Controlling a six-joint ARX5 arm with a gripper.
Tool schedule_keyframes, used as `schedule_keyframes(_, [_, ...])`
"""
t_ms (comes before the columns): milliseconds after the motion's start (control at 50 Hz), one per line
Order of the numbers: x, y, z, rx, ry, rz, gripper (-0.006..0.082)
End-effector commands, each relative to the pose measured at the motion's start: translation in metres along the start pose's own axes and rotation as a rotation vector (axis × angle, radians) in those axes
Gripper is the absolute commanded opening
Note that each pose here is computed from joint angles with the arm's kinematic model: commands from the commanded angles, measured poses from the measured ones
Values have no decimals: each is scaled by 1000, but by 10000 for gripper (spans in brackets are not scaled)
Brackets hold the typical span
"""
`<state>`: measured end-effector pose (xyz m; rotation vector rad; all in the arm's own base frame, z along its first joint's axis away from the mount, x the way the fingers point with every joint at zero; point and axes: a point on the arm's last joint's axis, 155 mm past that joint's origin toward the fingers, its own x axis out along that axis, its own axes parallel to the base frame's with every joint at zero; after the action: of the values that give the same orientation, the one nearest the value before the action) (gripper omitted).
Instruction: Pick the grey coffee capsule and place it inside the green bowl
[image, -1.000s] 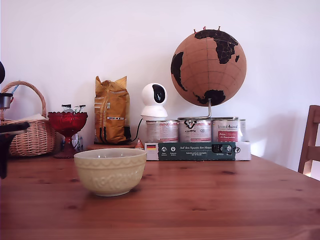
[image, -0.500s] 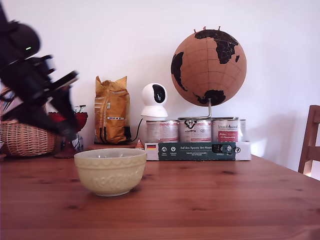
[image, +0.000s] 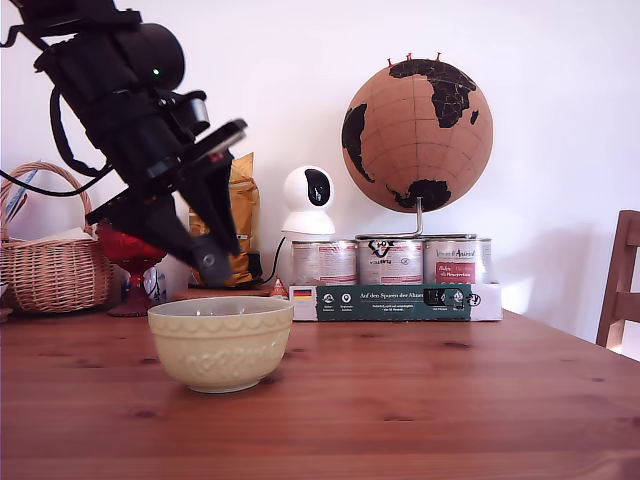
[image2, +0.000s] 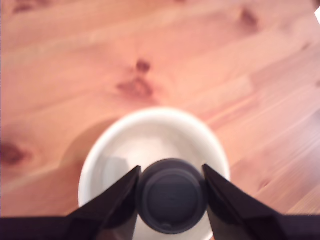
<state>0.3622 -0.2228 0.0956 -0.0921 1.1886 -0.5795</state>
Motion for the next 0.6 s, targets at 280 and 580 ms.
schedule_keyframes(280, [5, -2, -16, 80, 44, 118, 368])
schedule_keyframes(580, [2, -4, -16, 83, 47, 122, 275])
